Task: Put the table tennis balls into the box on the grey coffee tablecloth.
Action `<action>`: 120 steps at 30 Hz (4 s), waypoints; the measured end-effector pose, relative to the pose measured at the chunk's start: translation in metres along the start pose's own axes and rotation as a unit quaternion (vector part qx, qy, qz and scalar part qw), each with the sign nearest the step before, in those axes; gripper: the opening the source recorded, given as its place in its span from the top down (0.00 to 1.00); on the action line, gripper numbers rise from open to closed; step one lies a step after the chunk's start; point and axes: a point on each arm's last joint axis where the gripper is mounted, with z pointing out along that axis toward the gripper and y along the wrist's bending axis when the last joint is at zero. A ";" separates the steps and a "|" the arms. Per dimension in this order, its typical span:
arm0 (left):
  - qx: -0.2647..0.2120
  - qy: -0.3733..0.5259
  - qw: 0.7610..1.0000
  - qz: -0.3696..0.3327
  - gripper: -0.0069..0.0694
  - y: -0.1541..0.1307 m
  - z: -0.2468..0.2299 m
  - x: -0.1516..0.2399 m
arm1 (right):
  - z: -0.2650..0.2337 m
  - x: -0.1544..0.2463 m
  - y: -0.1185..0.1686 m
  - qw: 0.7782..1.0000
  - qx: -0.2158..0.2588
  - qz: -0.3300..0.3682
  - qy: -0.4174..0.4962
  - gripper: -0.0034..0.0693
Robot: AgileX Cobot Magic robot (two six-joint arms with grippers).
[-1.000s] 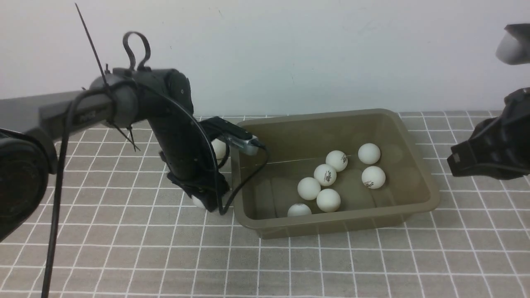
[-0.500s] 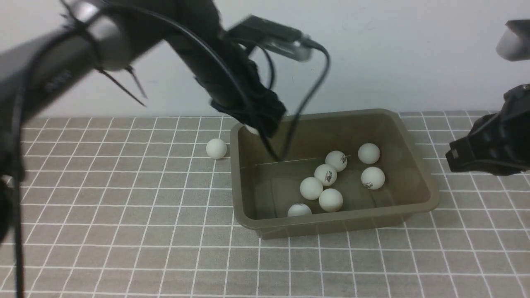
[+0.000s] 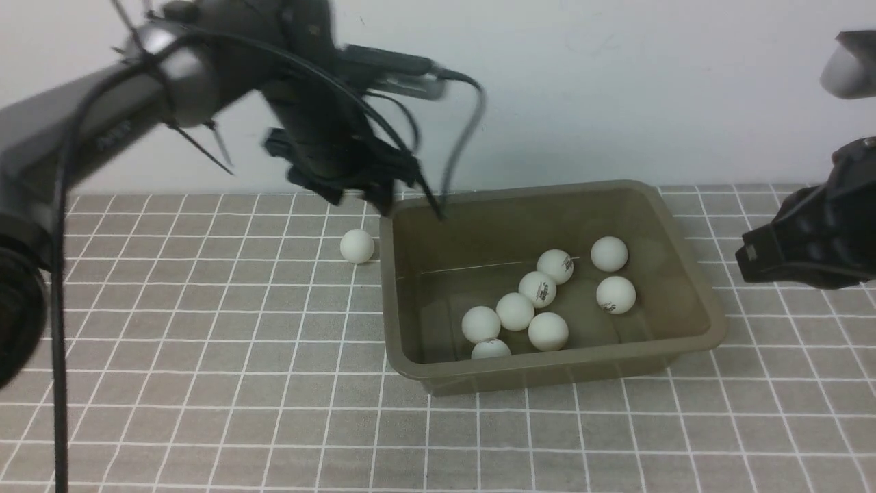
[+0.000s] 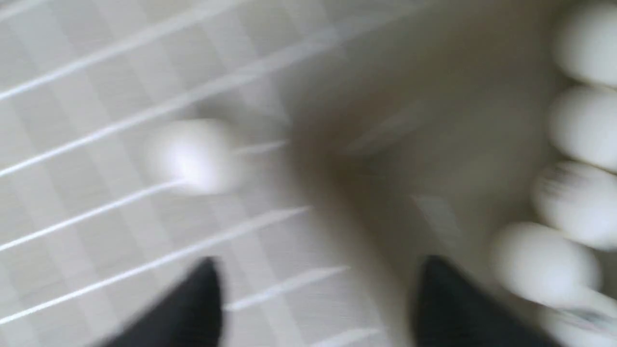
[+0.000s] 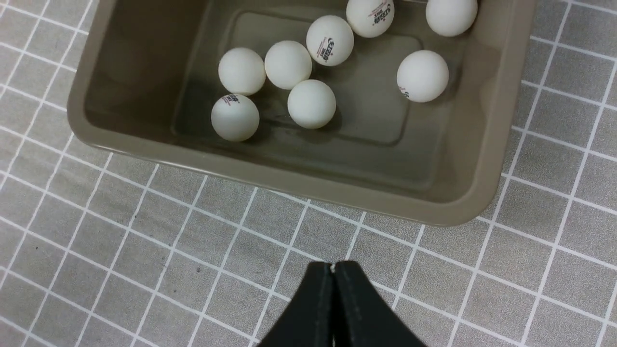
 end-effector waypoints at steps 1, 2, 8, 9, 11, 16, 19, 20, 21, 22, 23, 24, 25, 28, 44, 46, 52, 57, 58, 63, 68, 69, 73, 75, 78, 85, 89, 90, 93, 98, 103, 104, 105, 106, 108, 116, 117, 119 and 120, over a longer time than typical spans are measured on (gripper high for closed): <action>-0.009 -0.004 1.000 -0.015 0.67 0.018 -0.001 -0.001 | 0.000 0.000 0.000 1.000 0.000 0.000 0.000 0.97; -0.015 -0.011 1.000 -0.020 0.75 0.030 -0.001 -0.002 | 0.000 0.000 0.000 1.000 0.000 0.001 0.000 0.97; -0.006 -0.047 0.998 0.028 0.87 0.056 0.015 -0.009 | 0.000 0.000 0.000 1.000 -0.001 0.010 0.000 0.97; 0.001 -0.048 0.998 0.037 0.84 0.054 0.022 -0.009 | 0.000 0.000 0.000 1.000 -0.002 0.011 0.000 0.97; 0.017 -0.046 0.998 0.046 0.74 0.050 0.039 -0.008 | 0.000 0.000 0.001 1.000 -0.005 0.016 0.000 0.97; 0.036 -0.041 0.998 0.035 0.42 0.047 0.071 -0.005 | 0.000 0.000 0.002 1.000 -0.009 0.020 0.000 0.97; 0.037 -0.037 0.998 0.033 0.28 0.048 0.082 -0.003 | 0.000 0.000 0.002 1.000 -0.009 0.020 0.000 0.97; 0.037 -0.038 0.998 0.031 0.25 0.048 0.086 -0.003 | 0.000 0.000 0.002 1.000 -0.009 0.020 0.000 0.97; 0.038 -0.036 0.998 0.029 0.22 0.048 0.089 -0.002 | 0.000 0.000 0.002 1.000 -0.009 0.020 0.000 0.97; 0.041 -0.034 0.998 0.027 0.21 0.048 0.092 -0.001 | 0.000 0.000 0.002 1.000 -0.009 0.020 0.000 0.97; 0.044 -0.032 0.998 0.024 0.19 0.047 0.096 -0.001 | 0.000 0.000 0.002 1.000 -0.009 0.020 0.000 0.97; 0.045 -0.032 0.998 0.023 0.19 0.047 0.097 -0.001 | 0.000 0.000 0.002 1.000 -0.009 0.020 0.000 0.97; 0.047 -0.033 0.998 0.020 0.18 0.047 0.103 0.000 | 0.000 0.000 0.002 1.000 -0.009 0.020 0.000 0.97; 0.051 -0.026 0.998 0.016 0.18 0.044 0.116 0.004 | 0.000 0.000 0.002 1.000 -0.009 0.021 0.000 0.97; 0.061 0.015 0.998 0.019 0.46 0.040 0.119 0.006 | 0.000 0.000 0.002 1.000 -0.009 0.015 0.000 0.97; 0.055 0.022 0.998 0.020 0.46 0.041 0.112 0.004 | 0.000 0.000 0.002 1.000 -0.009 0.015 0.000 0.97; 0.047 -0.019 0.998 0.021 0.46 0.042 0.006 -0.024 | 0.000 0.000 0.001 1.000 -0.007 0.014 0.003 0.97; 0.093 -0.054 0.992 0.063 0.46 0.002 -0.080 -0.022 | 0.000 0.002 -0.004 1.000 0.023 0.014 0.011 0.97; 0.102 -0.055 0.990 0.080 0.46 -0.011 -0.086 -0.021 | 0.000 0.003 -0.006 0.999 0.035 0.017 0.015 0.97; 0.134 -0.030 0.982 0.129 0.46 -0.059 -0.069 -0.015 | -0.012 0.008 -0.011 0.997 0.067 0.029 0.006 0.97; 0.146 0.007 0.976 0.162 0.46 -0.094 -0.038 -0.008 | -0.042 0.020 -0.007 0.997 0.063 0.030 -0.030 0.97; 0.139 0.020 0.975 0.172 0.45 -0.100 -0.027 -0.005 | -0.052 0.027 -0.006 0.997 0.062 0.030 -0.043 0.97; 0.115 0.039 0.978 0.169 0.28 -0.102 -0.010 -0.003 | -0.074 0.047 -0.004 0.995 0.058 0.028 -0.077 0.97; 0.101 0.043 0.981 0.161 0.18 -0.100 -0.006 -0.003 | -0.083 0.062 -0.004 0.993 0.055 0.026 -0.104 0.97; 0.092 0.036 0.984 0.148 0.14 -0.099 -0.006 -0.004 | -0.091 0.079 -0.004 0.988 0.050 0.024 -0.145 0.97; 0.076 0.023 0.988 0.131 0.72 -0.096 -0.022 -0.007 | -0.097 0.132 -0.008 0.949 0.029 0.012 -0.313 0.97; 0.076 0.002 0.988 0.132 0.88 -0.095 -0.045 -0.008 | -0.096 0.154 -0.010 0.912 0.019 0.003 -0.410 0.97; 0.078 -0.021 0.988 0.134 0.91 -0.095 -0.070 -0.008 | -0.097 0.163 -0.011 0.887 -0.015 -0.014 -0.461 0.97; 0.077 -0.042 0.987 0.135 0.92 -0.093 -0.095 -0.006 | -0.097 0.176 -0.013 0.842 0.002 -0.011 -0.540 0.97; 0.079 -0.104 0.982 0.135 0.92 -0.087 -0.159 0.013 | -0.095 0.195 -0.015 0.775 -0.012 -0.022 -0.631 0.97; 0.082 -0.192 0.970 0.127 0.92 -0.077 -0.205 0.047 | -0.100 0.199 -0.014 0.746 -0.018 -0.025 -0.666 0.97; 0.082 -0.203 0.968 0.124 0.92 -0.076 -0.208 0.055 | -0.100 0.199 -0.014 0.745 -0.018 -0.025 -0.666 0.97; 0.082 -0.214 0.966 0.120 0.92 -0.073 -0.212 0.064 | -0.100 0.199 -0.014 0.745 -0.018 -0.025 -0.666 0.97; 0.082 -0.224 0.964 0.116 0.92 -0.071 -0.213 0.072 | -0.100 0.199 -0.014 0.745 -0.018 -0.025 -0.667 0.97; 0.083 -0.244 0.960 0.108 0.92 -0.067 -0.215 0.091 | -0.100 0.199 -0.014 0.744 -0.018 -0.026 -0.667 0.97; 0.079 -0.347 0.931 0.078 0.92 -0.046 -0.191 0.175 | -0.101 0.199 -0.014 0.743 -0.018 -0.026 -0.668 0.97; 0.079 -0.361 0.926 0.075 0.92 -0.044 -0.188 0.182 | -0.101 0.199 -0.014 0.743 -0.018 -0.026 -0.668 0.97; 0.076 -0.384 0.917 0.069 0.92 -0.039 -0.176 0.206 | -0.101 0.199 -0.014 0.743 -0.018 -0.026 -0.668 0.97; 0.076 -0.390 0.915 0.068 0.92 -0.038 -0.173 0.210 | -0.101 0.199 -0.014 0.743 -0.018 -0.026 -0.668 0.97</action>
